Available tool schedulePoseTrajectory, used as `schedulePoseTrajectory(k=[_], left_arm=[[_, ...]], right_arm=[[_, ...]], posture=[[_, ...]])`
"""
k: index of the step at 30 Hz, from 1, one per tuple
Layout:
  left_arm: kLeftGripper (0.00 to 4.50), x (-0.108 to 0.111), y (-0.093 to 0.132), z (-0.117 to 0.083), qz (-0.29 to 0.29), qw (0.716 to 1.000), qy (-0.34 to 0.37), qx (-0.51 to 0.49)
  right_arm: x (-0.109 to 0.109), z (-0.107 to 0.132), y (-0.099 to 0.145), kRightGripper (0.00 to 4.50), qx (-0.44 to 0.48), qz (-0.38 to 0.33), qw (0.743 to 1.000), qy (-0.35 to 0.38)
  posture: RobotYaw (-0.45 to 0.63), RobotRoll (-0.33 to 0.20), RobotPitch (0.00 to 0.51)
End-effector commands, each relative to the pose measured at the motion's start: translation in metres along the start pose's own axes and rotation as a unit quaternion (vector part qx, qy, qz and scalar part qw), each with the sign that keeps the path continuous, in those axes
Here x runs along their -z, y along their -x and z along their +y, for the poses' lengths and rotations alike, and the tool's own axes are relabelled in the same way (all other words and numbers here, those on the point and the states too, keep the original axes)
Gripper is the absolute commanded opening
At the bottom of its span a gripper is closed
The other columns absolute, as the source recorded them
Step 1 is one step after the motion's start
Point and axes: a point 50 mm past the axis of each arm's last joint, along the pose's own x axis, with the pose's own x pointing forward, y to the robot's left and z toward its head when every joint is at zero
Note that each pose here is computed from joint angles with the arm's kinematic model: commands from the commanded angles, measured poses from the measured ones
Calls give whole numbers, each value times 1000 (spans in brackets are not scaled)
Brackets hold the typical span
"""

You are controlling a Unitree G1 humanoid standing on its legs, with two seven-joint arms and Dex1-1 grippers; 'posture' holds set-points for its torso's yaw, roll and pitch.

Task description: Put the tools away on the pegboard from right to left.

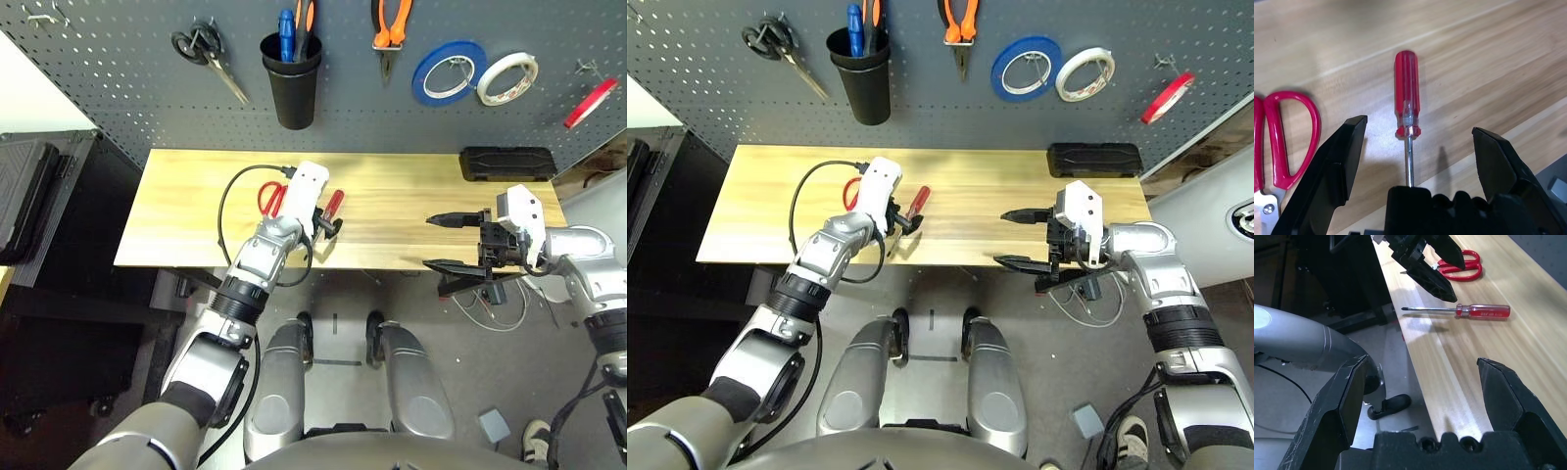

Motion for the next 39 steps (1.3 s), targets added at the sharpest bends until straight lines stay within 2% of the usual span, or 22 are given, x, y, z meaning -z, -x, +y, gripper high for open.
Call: schedulePoseTrajectory(k=[1,12,19,22,30,35,39], left_arm=[[4500,7,-6,-7,16,1000,5,6],[4500,7,-26,-15,21,1000,22,-1],[4500,18,-32,-12,43,998,39,-28],[3930,20,-35,-12,44,997,45,-42],[901,17,-41,-12,36,997,49,-52],[798,8,-41,-11,8,998,43,-51],[798,0,-31,-5,-25,997,49,-48]], right_arm=[[1,5,3,4456,3,-1,1000,-8],[-1,11,10,4456,8,3,1000,-15],[-4,11,13,4456,12,6,1000,-16],[-5,11,12,4500,13,4,1000,-15],[-6,10,13,4500,21,4,1000,-14],[-5,8,13,4500,27,6,1000,-15],[-4,5,12,4500,30,5,999,-13]], posture=[[-60,0,356],[-96,0,377],[-105,0,380],[-105,0,380],[-122,0,370],[-108,0,355],[-91,0,345]])
